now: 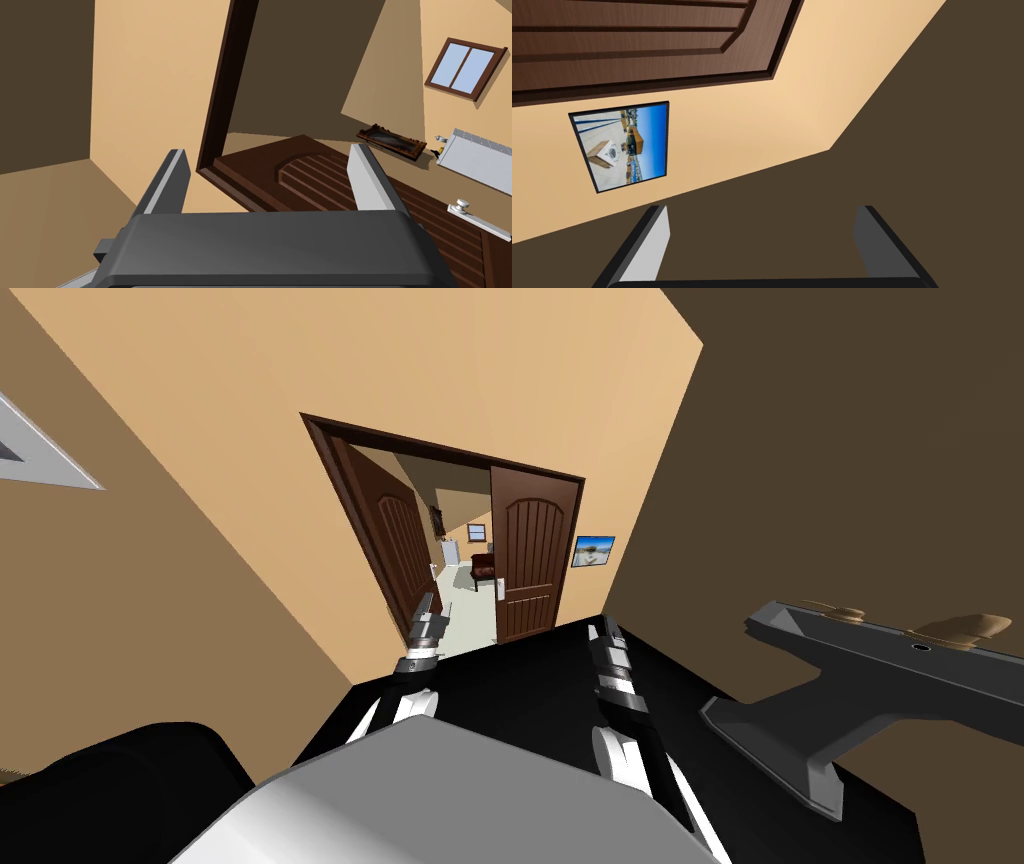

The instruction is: Push the door open

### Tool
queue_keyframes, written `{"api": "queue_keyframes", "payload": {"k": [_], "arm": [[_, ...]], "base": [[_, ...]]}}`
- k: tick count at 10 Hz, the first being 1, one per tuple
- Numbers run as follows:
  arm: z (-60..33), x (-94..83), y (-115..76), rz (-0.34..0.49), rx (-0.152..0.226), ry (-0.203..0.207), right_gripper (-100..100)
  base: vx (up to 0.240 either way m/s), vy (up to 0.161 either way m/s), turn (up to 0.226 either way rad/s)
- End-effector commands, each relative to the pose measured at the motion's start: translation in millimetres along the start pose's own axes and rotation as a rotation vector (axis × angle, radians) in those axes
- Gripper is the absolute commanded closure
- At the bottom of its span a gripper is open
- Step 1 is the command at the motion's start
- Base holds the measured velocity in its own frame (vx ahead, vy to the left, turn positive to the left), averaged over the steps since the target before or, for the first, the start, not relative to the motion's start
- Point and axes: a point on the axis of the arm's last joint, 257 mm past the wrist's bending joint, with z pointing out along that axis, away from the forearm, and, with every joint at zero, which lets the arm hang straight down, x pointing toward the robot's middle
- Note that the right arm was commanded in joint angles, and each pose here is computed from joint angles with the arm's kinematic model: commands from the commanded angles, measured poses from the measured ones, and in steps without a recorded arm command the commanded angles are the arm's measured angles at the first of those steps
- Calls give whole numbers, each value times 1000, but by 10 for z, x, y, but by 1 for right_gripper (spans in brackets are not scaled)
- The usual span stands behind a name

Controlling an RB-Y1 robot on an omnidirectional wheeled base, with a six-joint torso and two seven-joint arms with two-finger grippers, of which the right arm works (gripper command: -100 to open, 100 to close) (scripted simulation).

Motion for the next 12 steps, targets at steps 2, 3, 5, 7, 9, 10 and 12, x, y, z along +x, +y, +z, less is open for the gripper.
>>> {"api": "queue_keyframes", "payload": {"k": [2, 3, 5, 7, 9, 10, 12], "arm": [[28, 255, -196, 49, 28, 49, -100], [37, 336, -253, 63, 37, 64, -100], [50, 499, -364, 89, 54, 95, -100], [57, 755, -526, 127, 82, 143, -100], [54, 936, -633, 151, 102, 177, -100], [43, 1118, -736, 173, 122, 212, -100], [24, 1305, -837, 193, 143, 248, -100]], "base": [[103, 51, -78], [134, 59, -85], [114, 59, -69], [102, 58, -91], [135, 69, -80], [130, 72, -114], [123, 62, -75]]}}
